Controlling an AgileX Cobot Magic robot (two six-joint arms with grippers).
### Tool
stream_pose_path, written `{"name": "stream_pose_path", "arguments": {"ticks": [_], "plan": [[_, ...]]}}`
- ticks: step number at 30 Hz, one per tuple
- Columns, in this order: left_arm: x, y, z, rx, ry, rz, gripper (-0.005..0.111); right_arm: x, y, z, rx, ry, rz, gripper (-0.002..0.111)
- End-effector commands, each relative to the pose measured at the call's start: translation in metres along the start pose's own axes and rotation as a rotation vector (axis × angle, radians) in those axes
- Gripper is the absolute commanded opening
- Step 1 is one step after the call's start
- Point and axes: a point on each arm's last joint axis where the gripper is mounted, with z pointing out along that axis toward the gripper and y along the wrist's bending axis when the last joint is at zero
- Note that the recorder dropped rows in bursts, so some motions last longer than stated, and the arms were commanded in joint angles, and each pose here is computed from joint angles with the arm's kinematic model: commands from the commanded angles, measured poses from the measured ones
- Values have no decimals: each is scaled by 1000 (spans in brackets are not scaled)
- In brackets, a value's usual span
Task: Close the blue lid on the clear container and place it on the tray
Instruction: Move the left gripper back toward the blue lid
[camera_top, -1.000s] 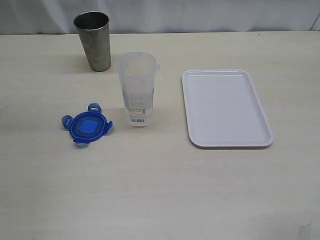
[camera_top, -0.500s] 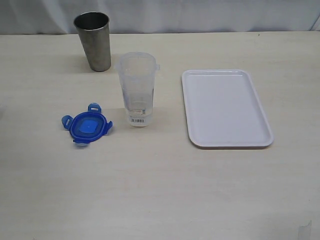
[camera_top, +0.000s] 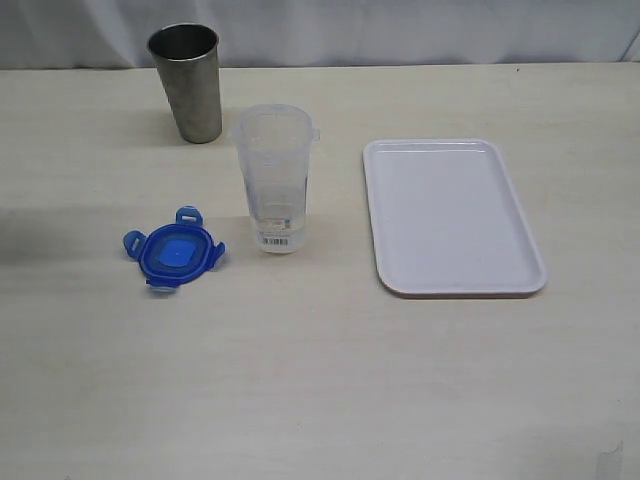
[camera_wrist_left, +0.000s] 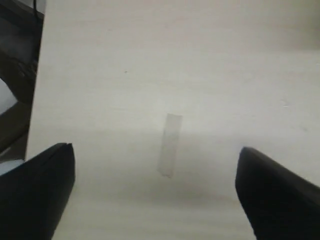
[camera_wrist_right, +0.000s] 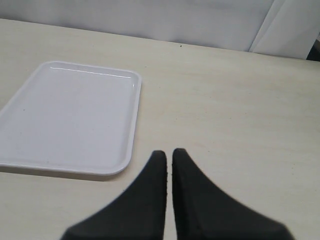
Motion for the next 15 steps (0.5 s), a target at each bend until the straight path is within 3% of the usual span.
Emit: {"name": "stream_pose_path", "arguments": {"ticks": [1, 10, 15], "plan": [[7, -11, 0, 113, 41, -62, 81, 0, 0, 0, 6, -1, 4, 4], [39, -33, 31, 184, 121, -96, 81, 0, 0, 0, 6, -1, 4, 4], [53, -54, 46, 220, 163, -63, 81, 0, 0, 0, 6, -1, 4, 4]]}}
